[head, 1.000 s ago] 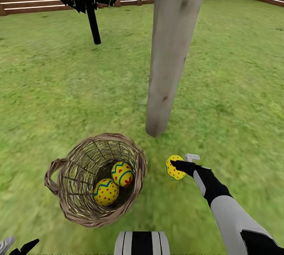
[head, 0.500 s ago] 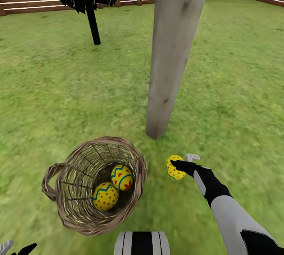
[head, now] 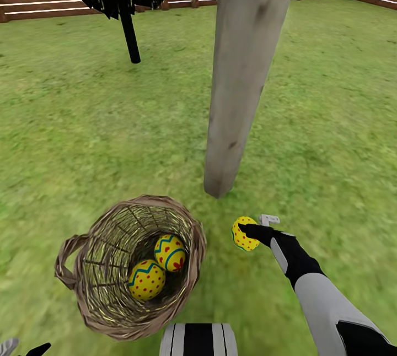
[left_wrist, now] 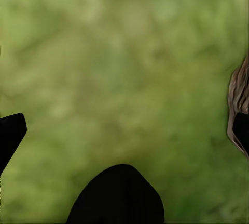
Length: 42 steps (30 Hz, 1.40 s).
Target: Take the three Easter eggs out of the wicker basket on the lawn in the garden, then place them on the lawn next to a single tree (choose any tree) so that all three eggs are next to the same tree and none are left in the basket.
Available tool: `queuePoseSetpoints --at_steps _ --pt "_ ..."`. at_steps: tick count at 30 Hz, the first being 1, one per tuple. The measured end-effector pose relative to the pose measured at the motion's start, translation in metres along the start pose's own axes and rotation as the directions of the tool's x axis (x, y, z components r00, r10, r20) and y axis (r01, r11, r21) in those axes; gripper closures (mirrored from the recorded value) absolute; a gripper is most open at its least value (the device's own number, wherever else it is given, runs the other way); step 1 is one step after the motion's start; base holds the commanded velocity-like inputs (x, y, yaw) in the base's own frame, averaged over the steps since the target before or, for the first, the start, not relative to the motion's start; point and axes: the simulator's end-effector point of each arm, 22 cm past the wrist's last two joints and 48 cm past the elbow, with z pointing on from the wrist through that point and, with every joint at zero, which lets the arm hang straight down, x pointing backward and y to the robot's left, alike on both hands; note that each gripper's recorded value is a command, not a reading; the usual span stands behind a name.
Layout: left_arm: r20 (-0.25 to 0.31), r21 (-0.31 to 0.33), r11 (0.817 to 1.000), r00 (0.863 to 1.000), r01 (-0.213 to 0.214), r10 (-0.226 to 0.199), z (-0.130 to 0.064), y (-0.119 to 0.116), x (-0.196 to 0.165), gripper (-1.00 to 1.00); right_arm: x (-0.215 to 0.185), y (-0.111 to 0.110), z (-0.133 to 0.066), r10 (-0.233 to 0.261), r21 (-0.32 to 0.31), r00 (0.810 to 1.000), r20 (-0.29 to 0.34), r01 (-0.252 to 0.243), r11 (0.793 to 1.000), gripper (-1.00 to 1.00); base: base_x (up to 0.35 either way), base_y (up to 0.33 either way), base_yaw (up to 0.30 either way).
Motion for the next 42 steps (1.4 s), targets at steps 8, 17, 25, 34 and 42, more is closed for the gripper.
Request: queuePoseSetpoints --at_steps 8,17,25,34,42 --pt "-0.02 -0.009 1.0 1.0 0.008 -0.008 0.002 0.003 0.005 -1.0 0.007 -0.002 0.004 0.002 0.002 1.0 -0.012 -0.002 1.0 1.0 0.0 0.0 0.0" --pt "-0.017 -0.017 1.0 1.0 0.002 -0.002 0.002 0.005 0.004 -1.0 0.007 -0.002 0.004 0.002 0.002 1.0 -0.011 -0.002 1.0 1.0 0.0 0.0 0.044" --pt "-0.03 -0.021 1.0 1.0 0.008 -0.008 0.004 0.007 0.008 -1.0 0.013 -0.005 0.01 0.004 0.005 1.0 -0.021 -0.004 1.0 1.0 0.0 0.0 0.005" --pt "-0.037 -0.023 1.0 0.999 0.01 -0.011 0.005 0.008 0.01 -1.0 0.017 -0.007 0.012 0.005 0.007 1.0 -0.028 -0.005 1.0 1.0 0.0 0.0 0.0" --pt "-0.043 -0.031 0.999 0.999 0.01 -0.011 0.007 0.01 0.012 -1.0 0.024 -0.009 0.016 0.008 0.009 0.999 -0.04 -0.007 1.0 1.0 0.0 0.0 0.0"
